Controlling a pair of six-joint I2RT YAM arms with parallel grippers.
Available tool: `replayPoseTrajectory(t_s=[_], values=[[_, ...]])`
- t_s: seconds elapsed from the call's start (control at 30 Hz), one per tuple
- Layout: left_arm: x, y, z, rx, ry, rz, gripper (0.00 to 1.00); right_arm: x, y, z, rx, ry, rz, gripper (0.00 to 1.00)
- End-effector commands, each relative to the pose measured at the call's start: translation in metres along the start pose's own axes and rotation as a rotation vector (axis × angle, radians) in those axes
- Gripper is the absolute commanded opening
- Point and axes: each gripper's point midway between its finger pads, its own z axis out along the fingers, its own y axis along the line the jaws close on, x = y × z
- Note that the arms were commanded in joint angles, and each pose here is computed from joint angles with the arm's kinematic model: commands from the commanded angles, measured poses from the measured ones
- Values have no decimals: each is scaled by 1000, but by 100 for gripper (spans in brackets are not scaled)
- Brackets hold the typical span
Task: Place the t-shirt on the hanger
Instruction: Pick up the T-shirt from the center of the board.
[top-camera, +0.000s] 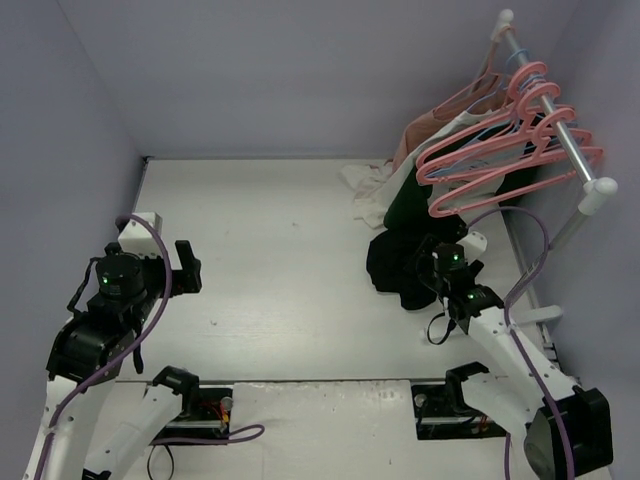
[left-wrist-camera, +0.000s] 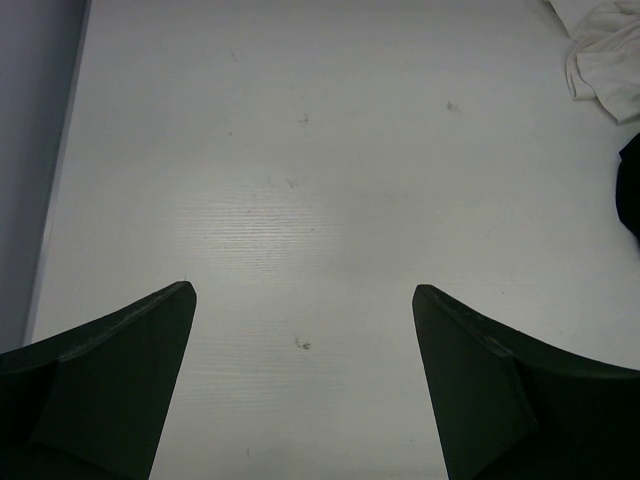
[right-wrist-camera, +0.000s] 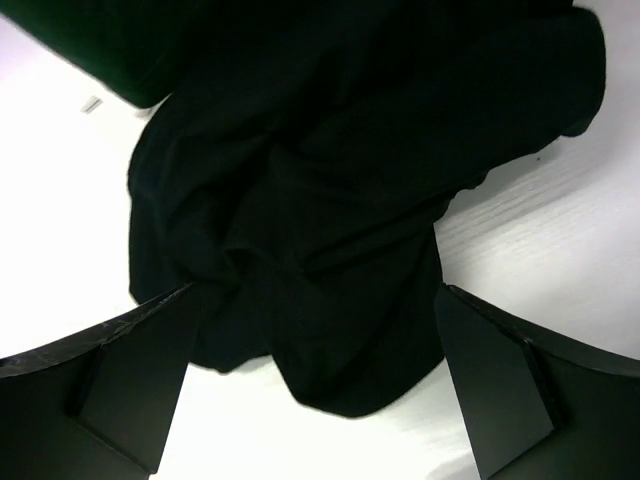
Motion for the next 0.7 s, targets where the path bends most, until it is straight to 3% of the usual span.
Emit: replayPoseTrajectory(t_s=[0.0,0.23,0.33,0.4,0.43,0.47,0.53,0.57,0.67], values=[[-9,-5,3,17,-32,-13,86,-14,3,19,39,-104,166,100],[-5,-4,2,16,-19,-9,86,14,-10,44,117,-70,190,98],[-4,-3,2,10,-22,-8,86,24,-10,51,109,-55,183,91],[-4,-2,2,8,-22,-11,86,30,-9,53,93,-44,178,75],[-5,-3,1,9,-24,-12,86,34,-8,54,83,-30,169,56],[-5,-3,1,10,-25,-13,86,37,-7,54,73,-17,156,48],[-6,-3,0,12,-27,-14,86,40,-1,52,31,7,88,10],[-6,-3,0,14,-28,-14,86,40,6,48,-10,20,62,1],[-6,-1,-1,7,-34,-10,86,39,37,29,-160,35,5,0]])
